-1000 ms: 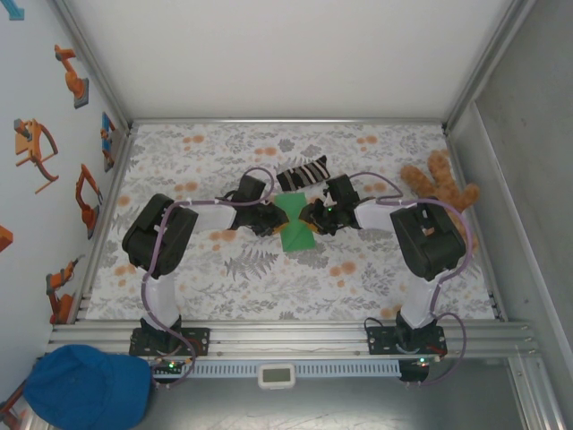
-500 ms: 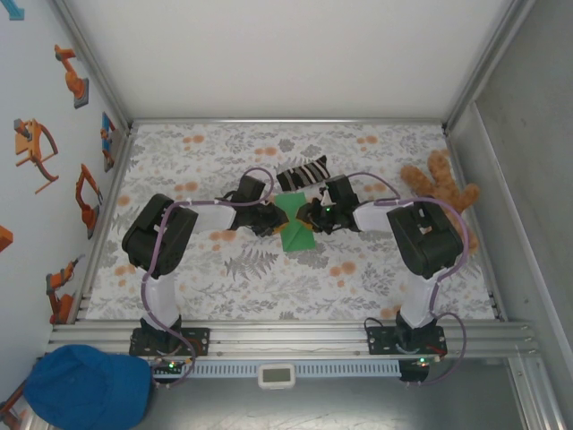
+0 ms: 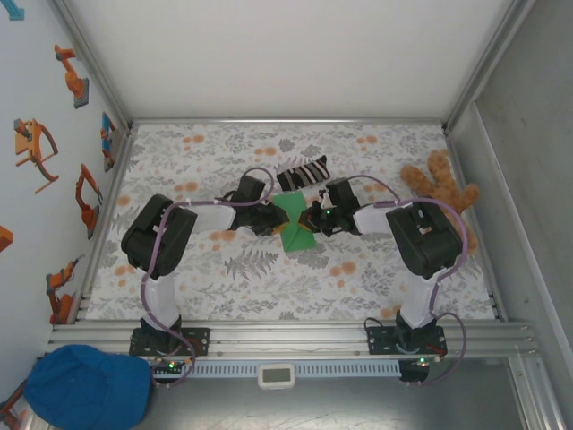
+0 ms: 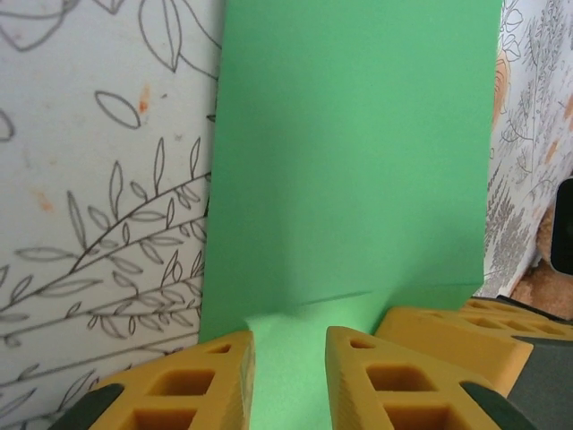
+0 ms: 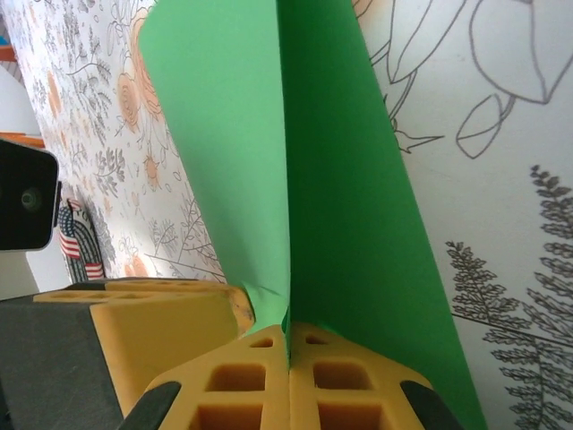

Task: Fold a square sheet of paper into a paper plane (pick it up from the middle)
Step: Pick up the paper from the center of the table.

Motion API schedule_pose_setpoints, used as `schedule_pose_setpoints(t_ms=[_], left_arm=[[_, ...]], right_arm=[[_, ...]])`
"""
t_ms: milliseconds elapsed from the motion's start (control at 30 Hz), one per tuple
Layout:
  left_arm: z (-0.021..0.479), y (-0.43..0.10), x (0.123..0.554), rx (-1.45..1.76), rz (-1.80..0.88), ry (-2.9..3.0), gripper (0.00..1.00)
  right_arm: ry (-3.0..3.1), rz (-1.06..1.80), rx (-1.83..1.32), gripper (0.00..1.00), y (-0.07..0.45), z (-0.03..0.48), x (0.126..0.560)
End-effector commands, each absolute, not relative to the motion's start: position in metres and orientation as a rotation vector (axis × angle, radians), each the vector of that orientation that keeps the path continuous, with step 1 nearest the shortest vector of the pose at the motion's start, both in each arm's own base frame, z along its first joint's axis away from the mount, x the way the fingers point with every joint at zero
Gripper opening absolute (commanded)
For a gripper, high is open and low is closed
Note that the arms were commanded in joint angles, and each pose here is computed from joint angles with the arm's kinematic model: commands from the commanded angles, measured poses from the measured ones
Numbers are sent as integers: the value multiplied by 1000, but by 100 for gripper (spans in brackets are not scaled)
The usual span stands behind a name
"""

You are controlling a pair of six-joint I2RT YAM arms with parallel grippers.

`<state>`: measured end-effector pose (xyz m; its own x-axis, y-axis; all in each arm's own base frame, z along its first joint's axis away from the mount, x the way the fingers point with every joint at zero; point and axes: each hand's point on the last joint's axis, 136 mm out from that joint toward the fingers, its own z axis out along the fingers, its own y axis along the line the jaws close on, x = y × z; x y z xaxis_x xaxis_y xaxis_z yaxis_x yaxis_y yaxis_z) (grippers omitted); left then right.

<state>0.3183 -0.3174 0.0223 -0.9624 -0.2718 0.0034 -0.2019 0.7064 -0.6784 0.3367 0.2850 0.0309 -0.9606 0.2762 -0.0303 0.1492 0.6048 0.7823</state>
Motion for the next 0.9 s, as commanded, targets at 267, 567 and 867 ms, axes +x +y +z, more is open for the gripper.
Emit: schedule_pose_setpoints(t_ms=[267,567,867], left_arm=[[105,-280,312,-297,-1072,2603,82],[164,-282,302,-215,-1275,2410,96],[227,-311,299,-117,-1612,2210,98]], right_arm=[[2498,1371,222,0,293,87,346],[2241,1617,159,0,297,174,357],[2090,1773,81,0,300,245,354]])
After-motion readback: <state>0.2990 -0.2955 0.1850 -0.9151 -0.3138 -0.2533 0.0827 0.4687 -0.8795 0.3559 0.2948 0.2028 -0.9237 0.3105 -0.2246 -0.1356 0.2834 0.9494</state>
